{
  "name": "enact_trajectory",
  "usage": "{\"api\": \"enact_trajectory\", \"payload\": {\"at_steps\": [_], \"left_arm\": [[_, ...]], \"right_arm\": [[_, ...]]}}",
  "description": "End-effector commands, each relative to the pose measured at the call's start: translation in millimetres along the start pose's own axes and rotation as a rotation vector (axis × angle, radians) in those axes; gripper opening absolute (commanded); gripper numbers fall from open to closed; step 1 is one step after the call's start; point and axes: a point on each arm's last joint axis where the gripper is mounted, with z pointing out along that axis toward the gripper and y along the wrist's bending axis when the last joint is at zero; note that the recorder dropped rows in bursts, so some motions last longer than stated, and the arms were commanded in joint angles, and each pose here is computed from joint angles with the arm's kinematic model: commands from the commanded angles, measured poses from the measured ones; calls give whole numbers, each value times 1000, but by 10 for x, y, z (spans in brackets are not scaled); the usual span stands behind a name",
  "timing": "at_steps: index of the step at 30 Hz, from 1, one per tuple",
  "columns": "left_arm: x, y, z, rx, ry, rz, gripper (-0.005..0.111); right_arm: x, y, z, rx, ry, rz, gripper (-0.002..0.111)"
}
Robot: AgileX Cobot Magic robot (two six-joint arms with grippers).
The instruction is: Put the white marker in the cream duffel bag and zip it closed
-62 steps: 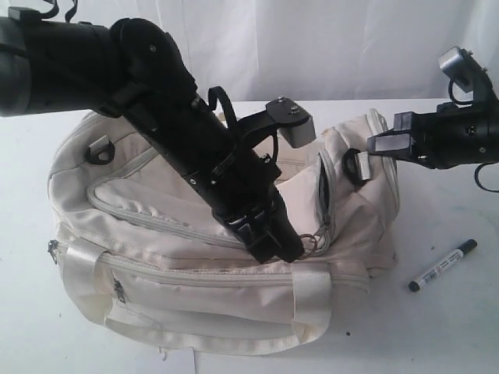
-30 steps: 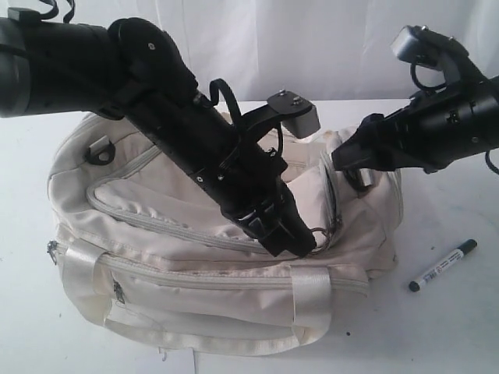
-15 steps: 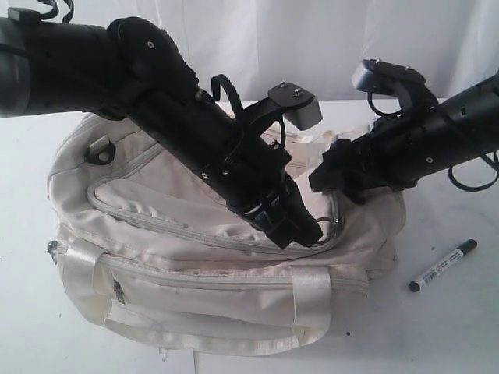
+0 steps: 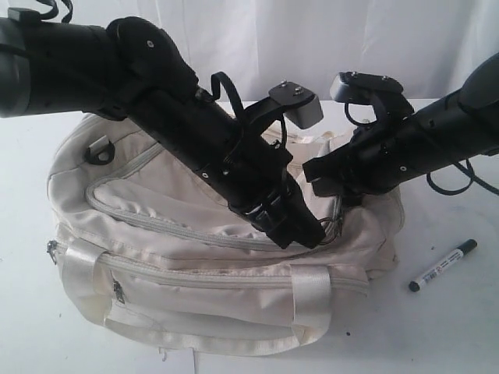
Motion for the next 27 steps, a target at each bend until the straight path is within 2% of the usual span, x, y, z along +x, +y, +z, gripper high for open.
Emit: {"api": "enact_trajectory", "payload": {"at_steps": [1, 5, 10, 14, 21, 27], "left_arm": [[27, -129, -25, 84, 30, 5, 0], [70, -174, -32, 135, 76, 30, 0], [72, -192, -67, 127, 85, 54, 0], [75, -237, -179, 83, 113, 79, 0], [138, -264, -427, -77, 212, 92, 0], [347, -346, -455, -91, 242, 50, 0]], "right_arm": [[-56, -30, -9, 38, -52, -9, 2], [-73, -45, -18, 53, -70, -12, 2], [-67, -44, -17, 52, -63, -23, 2], [-70, -46, -17, 54, -66, -23, 2], [-70, -46, -17, 54, -66, -23, 2], [-77, -37, -37, 53, -73, -24, 2]]}}
